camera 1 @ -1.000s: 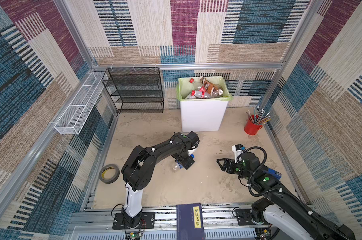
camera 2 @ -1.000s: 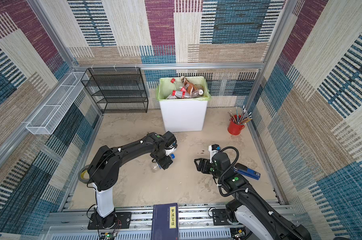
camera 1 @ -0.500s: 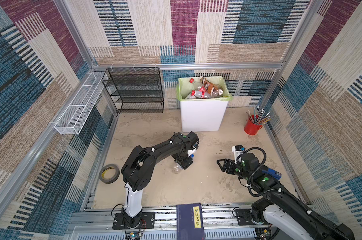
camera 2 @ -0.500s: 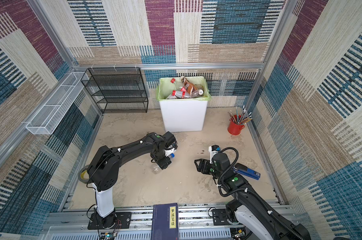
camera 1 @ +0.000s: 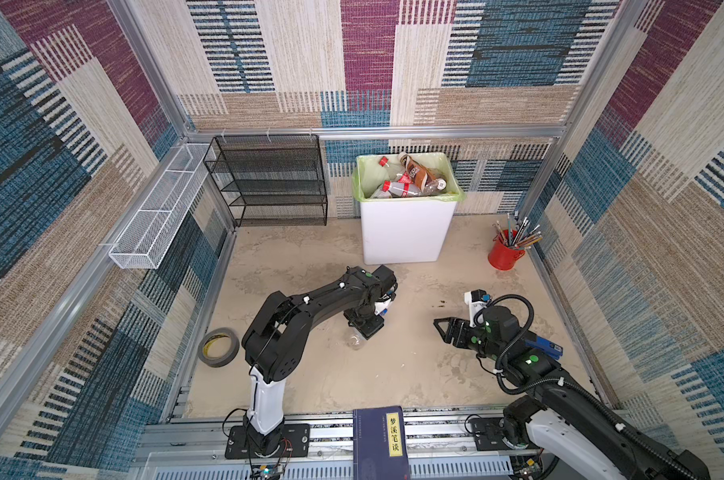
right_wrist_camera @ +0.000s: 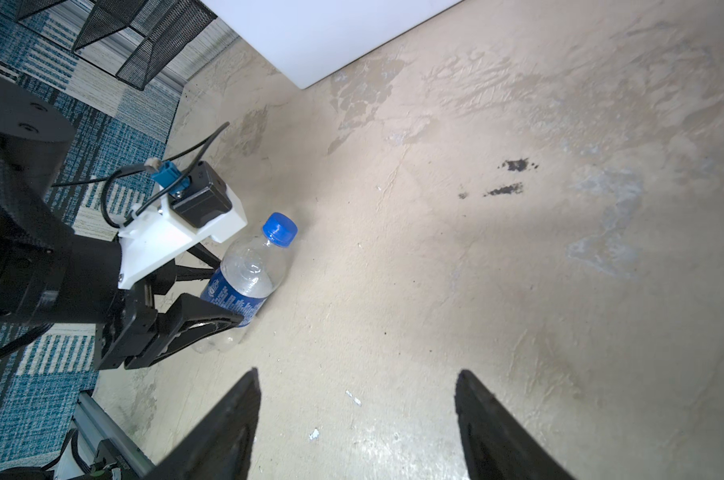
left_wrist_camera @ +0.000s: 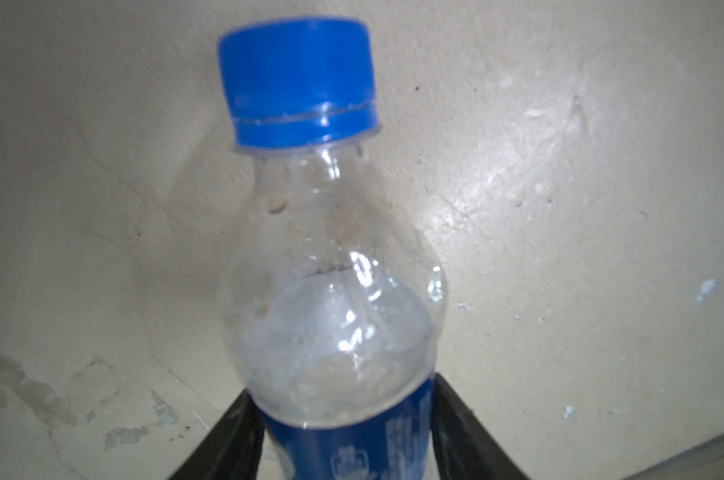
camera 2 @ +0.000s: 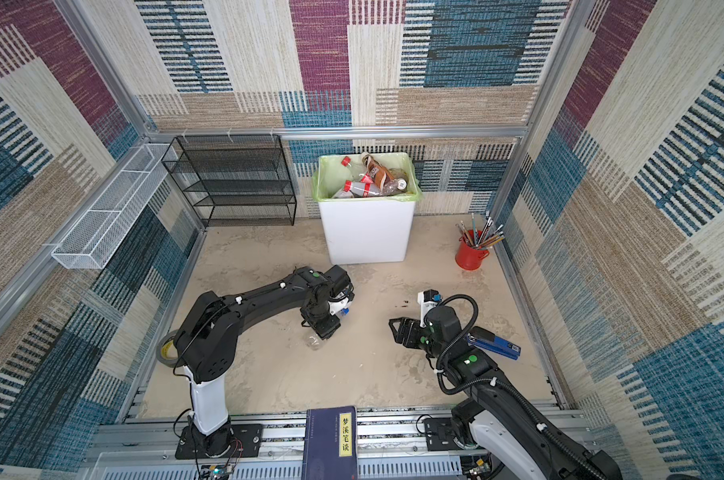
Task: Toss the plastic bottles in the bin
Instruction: 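Lower left gripper onto the water bottle and close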
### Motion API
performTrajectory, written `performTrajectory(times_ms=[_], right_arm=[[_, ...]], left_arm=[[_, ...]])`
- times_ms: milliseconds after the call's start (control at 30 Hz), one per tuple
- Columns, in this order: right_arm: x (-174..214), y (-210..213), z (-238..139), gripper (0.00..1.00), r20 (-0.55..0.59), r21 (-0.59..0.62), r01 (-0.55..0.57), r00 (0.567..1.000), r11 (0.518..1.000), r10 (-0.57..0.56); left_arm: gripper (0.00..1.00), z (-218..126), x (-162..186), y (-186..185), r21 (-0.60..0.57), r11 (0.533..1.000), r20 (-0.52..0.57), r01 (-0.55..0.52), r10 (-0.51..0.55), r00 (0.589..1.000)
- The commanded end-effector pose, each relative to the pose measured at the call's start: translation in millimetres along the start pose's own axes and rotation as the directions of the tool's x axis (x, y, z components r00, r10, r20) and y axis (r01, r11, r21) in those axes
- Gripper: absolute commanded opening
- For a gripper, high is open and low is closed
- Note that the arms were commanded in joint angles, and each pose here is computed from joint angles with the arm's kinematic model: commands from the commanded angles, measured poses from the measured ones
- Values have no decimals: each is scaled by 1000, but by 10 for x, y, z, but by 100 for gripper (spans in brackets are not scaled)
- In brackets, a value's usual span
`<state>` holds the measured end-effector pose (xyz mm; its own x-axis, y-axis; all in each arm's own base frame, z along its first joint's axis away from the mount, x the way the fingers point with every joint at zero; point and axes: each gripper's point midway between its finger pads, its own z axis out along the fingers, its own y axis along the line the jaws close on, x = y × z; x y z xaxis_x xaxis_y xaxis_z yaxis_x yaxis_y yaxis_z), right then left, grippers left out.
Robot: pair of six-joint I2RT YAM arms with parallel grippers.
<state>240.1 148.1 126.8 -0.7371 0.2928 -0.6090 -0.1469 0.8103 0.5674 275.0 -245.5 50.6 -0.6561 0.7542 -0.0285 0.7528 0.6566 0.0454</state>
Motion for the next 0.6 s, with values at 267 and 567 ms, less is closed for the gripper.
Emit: performTrajectory(times_ms=[267, 567], right_arm=[[-167, 113, -42, 75, 45, -22, 7, 999, 1000, -6], [-224, 155, -41, 74, 51, -27, 9, 999, 1000, -8]], left_arm=[[58, 34, -76, -76, 55, 998, 23, 20, -21, 1000], [44, 6, -89, -102, 79, 997, 14, 22, -23, 1000]])
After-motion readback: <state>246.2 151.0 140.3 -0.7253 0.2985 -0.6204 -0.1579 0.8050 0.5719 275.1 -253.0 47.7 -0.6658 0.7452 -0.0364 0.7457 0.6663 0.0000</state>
